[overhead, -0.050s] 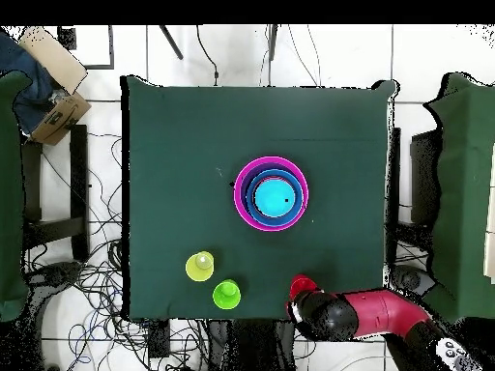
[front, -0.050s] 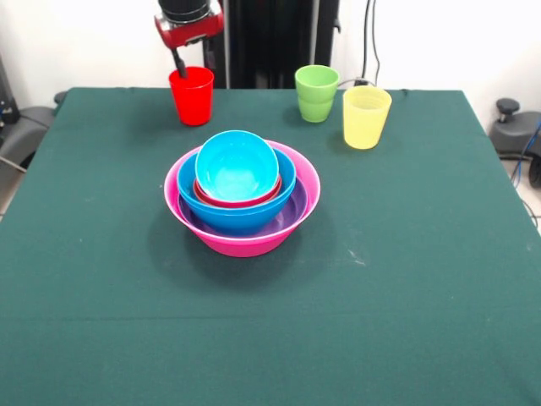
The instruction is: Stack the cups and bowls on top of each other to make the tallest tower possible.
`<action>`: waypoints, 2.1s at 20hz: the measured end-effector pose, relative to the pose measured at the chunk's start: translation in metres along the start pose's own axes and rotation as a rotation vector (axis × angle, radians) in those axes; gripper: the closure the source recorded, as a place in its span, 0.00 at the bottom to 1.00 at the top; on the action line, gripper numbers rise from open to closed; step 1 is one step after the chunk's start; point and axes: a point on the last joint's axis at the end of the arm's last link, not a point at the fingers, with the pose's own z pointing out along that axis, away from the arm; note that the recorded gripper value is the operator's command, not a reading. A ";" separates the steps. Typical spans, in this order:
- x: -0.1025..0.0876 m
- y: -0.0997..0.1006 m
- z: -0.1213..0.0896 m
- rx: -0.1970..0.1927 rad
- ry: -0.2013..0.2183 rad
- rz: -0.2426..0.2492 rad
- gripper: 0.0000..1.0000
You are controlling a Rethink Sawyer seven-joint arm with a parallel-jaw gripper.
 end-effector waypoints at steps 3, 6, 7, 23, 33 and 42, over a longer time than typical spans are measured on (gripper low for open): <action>0.004 0.002 0.009 0.007 -0.003 -0.018 0.00; 0.007 0.008 0.023 0.019 -0.017 -0.051 0.00; 0.008 0.010 0.029 0.024 -0.025 -0.062 0.00; 0.014 0.009 0.056 0.083 -0.102 -0.058 1.00; 0.018 0.003 0.051 0.098 -0.102 -0.047 1.00; 0.001 -0.011 0.022 0.065 -0.031 0.108 1.00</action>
